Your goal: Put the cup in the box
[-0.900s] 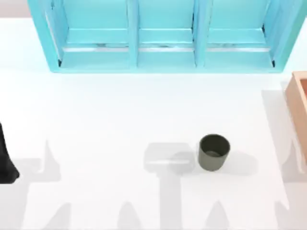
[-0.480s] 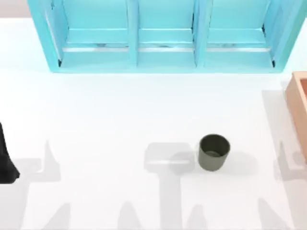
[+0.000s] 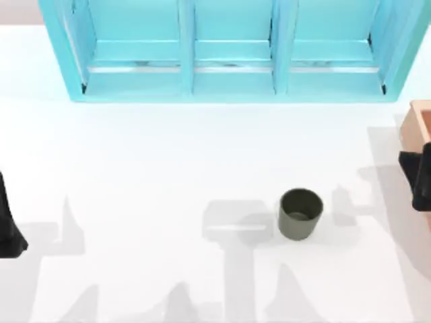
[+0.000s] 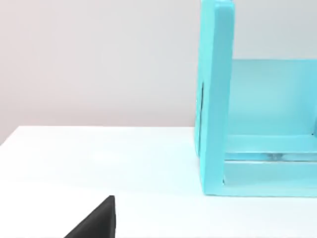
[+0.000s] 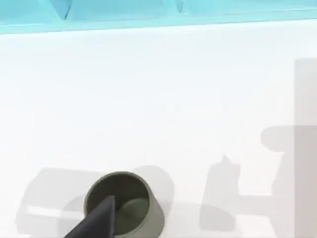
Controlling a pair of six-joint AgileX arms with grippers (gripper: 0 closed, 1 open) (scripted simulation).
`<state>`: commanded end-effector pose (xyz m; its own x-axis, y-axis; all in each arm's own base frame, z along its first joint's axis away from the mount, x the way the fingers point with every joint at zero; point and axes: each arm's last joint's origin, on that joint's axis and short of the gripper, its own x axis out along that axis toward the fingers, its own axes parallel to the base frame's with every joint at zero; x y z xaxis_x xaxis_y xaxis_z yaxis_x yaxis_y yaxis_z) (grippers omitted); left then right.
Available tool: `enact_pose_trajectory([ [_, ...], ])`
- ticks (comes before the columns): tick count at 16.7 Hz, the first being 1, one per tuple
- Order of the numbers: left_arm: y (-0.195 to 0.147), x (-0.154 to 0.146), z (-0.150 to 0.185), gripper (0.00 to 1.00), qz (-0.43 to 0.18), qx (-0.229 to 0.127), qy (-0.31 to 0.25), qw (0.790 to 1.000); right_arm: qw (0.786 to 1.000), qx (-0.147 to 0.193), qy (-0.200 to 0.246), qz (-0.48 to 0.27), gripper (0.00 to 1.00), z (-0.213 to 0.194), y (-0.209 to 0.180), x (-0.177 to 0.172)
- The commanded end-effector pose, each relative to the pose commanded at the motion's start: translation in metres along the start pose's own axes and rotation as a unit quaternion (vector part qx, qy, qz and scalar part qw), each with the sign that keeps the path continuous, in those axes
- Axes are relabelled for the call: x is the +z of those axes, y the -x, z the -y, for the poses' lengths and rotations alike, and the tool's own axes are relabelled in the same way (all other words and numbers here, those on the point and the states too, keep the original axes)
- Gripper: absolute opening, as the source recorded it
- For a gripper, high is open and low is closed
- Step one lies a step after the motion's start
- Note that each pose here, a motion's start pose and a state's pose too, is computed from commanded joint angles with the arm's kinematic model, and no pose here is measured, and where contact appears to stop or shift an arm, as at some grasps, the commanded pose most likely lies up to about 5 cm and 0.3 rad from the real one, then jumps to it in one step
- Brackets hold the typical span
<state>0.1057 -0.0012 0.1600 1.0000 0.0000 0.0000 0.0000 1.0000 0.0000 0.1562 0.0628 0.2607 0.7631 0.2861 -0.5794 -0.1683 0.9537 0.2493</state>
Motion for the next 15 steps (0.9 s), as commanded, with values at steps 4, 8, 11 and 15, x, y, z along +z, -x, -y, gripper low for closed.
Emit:
enact_pose_trajectory([
  [4, 0.0, 0.0, 0.0, 1.0, 0.0, 0.0, 0.0, 1.0, 0.989, -0.012, -0.007, -0.148, 1.0, -0.042, -0.031, 0.034],
  [8, 0.0, 0.0, 0.0, 1.0, 0.0, 0.0, 0.0, 1.0, 0.962, -0.065, -0.016, -0.264, 1.0, -0.068, -0.075, 0.059],
  [11, 0.0, 0.0, 0.0, 1.0, 0.0, 0.0, 0.0, 1.0, 0.935, -0.104, -0.022, -0.338, 1.0, -0.08, -0.112, 0.067],
  [15, 0.0, 0.0, 0.0, 1.0, 0.0, 0.0, 0.0, 1.0, 0.899, -0.141, -0.027, -0.414, 1.0, -0.089, -0.154, 0.067],
])
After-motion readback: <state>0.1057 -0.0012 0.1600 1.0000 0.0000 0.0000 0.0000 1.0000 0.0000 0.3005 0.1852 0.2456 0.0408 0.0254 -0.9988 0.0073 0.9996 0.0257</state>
